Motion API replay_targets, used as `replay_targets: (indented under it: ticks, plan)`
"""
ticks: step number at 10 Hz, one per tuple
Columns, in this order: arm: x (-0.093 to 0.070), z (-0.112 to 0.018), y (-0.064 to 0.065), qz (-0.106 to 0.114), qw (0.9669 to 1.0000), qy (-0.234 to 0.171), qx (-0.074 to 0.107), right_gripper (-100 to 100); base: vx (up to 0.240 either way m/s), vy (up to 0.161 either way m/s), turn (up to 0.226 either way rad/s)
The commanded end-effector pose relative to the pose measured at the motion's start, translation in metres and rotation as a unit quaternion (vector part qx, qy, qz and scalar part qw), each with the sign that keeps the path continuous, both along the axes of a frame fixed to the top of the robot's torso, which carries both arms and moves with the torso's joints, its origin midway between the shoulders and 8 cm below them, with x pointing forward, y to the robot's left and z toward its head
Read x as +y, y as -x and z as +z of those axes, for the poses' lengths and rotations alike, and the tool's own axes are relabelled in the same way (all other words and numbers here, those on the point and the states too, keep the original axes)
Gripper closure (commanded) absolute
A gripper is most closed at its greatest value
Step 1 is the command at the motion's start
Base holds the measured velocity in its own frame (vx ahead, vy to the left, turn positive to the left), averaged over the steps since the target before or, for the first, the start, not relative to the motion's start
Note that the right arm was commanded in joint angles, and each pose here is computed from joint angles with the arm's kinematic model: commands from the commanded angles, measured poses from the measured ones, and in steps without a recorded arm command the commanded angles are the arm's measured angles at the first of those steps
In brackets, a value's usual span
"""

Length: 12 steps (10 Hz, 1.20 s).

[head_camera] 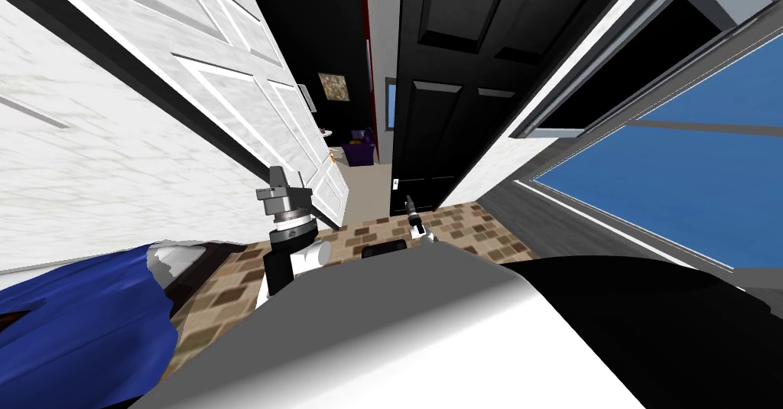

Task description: Push the door open

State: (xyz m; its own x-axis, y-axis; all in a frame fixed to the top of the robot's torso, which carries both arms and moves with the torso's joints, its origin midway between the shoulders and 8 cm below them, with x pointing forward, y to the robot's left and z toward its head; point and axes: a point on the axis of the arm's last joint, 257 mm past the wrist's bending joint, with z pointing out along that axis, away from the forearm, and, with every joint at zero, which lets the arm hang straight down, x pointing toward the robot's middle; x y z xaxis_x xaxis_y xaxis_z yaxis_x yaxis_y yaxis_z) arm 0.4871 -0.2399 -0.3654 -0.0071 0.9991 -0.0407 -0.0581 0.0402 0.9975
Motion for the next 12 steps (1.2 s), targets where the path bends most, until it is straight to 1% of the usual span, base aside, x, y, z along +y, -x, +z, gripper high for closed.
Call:
replay_targets:
  ticks: [1,4,5,6,9,12]
  plan:
    - [0.005,-0.009,0.001,0.002,0.9999,-0.006,0.01,-100,0.123,-0.006,0.027]
    - [0.013,-0.021,0.002,0.004,0.9996,-0.015,0.023,-100,0.122,0.005,0.024]
    - [0.011,-0.019,0.002,0.003,0.9997,-0.013,0.02,-100,0.05,0.011,0.005]
    - [0.005,-0.02,0.003,0.001,0.9998,-0.009,0.021,-100,0.132,0.022,0.024]
    - [-0.004,-0.021,0.004,-0.003,0.9998,-0.003,0.021,-100,0.184,-0.004,0.026]
    - [-0.007,-0.023,0.006,-0.007,0.9997,-0.003,0.022,-100,0.21,0.005,0.027]
